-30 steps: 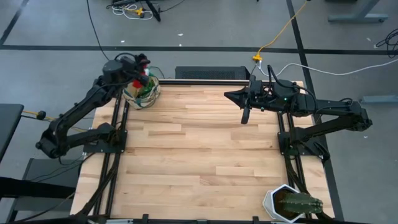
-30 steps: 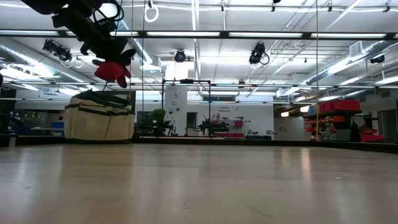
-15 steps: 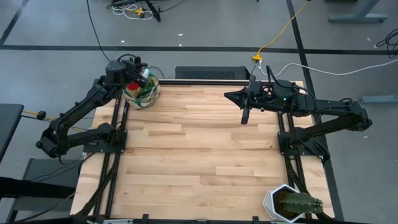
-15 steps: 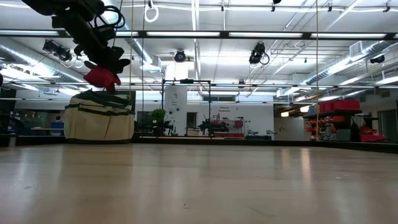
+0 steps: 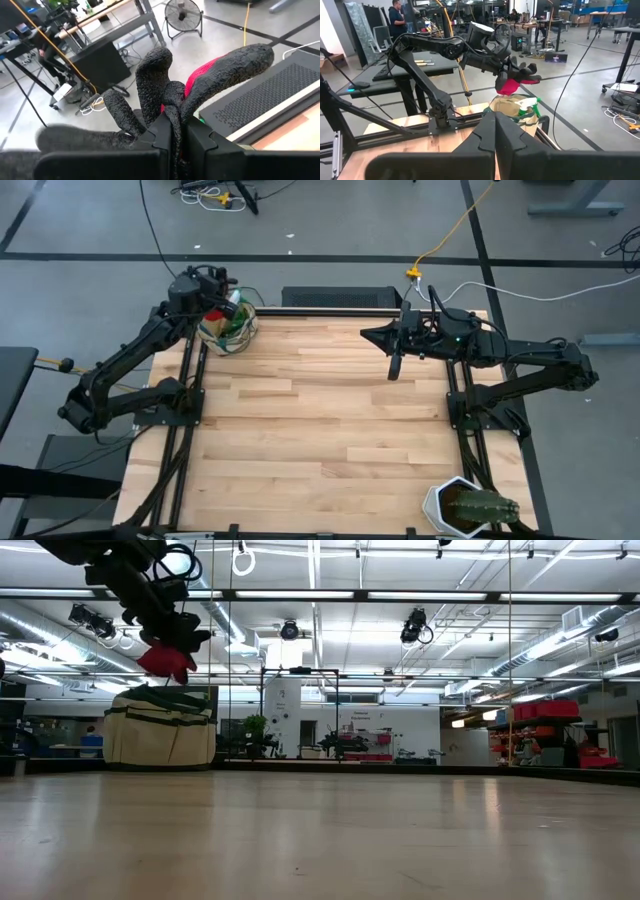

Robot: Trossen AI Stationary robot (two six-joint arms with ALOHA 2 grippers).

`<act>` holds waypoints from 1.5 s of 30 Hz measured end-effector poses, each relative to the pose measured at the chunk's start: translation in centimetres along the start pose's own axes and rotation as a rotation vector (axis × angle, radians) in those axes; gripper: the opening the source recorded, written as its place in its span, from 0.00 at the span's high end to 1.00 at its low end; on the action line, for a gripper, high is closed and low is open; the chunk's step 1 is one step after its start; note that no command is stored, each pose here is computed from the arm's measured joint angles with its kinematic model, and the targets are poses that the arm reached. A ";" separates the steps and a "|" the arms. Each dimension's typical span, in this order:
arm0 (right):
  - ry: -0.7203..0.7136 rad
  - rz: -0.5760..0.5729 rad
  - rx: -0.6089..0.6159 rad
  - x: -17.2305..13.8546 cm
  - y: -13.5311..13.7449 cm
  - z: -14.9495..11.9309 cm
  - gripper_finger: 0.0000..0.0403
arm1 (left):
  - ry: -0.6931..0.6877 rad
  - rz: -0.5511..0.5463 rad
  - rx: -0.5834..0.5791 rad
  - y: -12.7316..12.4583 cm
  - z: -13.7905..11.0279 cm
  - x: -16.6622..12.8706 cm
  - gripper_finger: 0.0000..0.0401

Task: Pick & Place Garden tools in Gardening bag
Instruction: Put the red gloves into the gardening bag

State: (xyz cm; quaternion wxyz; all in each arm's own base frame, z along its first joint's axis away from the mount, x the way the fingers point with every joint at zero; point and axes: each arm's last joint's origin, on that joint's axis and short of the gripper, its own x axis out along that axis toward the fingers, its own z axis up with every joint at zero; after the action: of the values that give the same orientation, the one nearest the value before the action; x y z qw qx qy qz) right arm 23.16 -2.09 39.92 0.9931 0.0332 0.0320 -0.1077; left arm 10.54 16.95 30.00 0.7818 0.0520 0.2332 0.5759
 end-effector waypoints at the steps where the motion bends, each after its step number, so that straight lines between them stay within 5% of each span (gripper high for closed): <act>1: 0.000 0.000 0.000 0.0 0.0 0.0 1.00 | 0.002 0.002 0.000 0.0 0.0 0.0 0.93; 15: 0.000 0.000 -0.003 0.0 0.0 0.0 1.00 | 0.032 0.001 0.008 0.0 -0.3 0.0 0.92; 31: 0.000 0.000 -0.005 0.0 0.0 0.0 1.00 | 0.038 0.003 0.000 -0.1 -0.4 0.0 0.68; 45: 0.000 0.000 -0.003 0.0 0.0 0.0 1.00 | 0.048 -0.002 0.004 -0.1 -0.5 0.0 0.64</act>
State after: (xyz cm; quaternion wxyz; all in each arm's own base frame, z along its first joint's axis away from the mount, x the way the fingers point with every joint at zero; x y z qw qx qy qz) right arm 23.16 -2.09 39.92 0.9931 0.0316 0.0322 -0.1079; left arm 10.41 16.81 29.56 0.7765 0.0396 0.2530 0.5757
